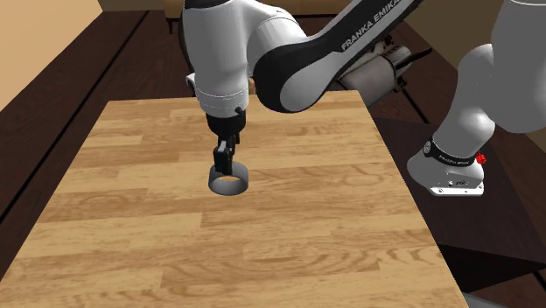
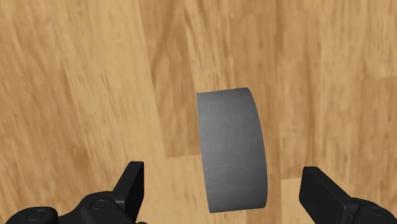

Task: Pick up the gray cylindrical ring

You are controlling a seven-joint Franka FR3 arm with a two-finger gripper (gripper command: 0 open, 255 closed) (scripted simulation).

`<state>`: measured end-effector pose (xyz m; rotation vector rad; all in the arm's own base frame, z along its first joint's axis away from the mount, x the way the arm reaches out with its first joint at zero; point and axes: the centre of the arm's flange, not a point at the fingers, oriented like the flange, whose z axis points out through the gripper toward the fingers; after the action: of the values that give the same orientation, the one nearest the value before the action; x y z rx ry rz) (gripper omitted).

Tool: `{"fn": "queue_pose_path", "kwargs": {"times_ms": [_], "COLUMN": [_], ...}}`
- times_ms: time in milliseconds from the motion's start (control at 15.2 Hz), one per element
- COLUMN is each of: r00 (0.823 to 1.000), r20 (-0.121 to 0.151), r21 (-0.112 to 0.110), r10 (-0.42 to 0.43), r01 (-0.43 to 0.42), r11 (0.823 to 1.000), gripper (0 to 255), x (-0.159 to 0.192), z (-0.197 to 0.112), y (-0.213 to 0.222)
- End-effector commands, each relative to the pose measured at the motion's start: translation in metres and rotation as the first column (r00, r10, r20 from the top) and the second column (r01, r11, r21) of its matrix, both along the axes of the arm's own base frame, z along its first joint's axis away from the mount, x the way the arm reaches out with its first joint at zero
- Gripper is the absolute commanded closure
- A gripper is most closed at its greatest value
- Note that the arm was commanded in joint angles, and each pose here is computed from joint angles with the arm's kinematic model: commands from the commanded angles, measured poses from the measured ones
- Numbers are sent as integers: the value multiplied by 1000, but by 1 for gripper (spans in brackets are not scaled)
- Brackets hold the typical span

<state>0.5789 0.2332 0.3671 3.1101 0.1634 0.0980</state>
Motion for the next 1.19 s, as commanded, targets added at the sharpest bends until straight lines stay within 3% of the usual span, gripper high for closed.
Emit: {"fn": "queue_pose_path", "kwargs": {"times_ms": [0, 594, 660, 1122], "r00": [1000, 1000, 1000, 1000], "r20": [-1, -1, -1, -1], "r21": [0, 0, 0, 0], "r10": [8, 8, 8, 8], "r01": [-8, -8, -8, -8], "r11": [1000, 1000, 1000, 1000], "gripper": [0, 0, 255, 255], "x": [11, 11, 11, 11], "z": [-10, -50, -50, -50], "y": [12, 12, 12, 12]}}
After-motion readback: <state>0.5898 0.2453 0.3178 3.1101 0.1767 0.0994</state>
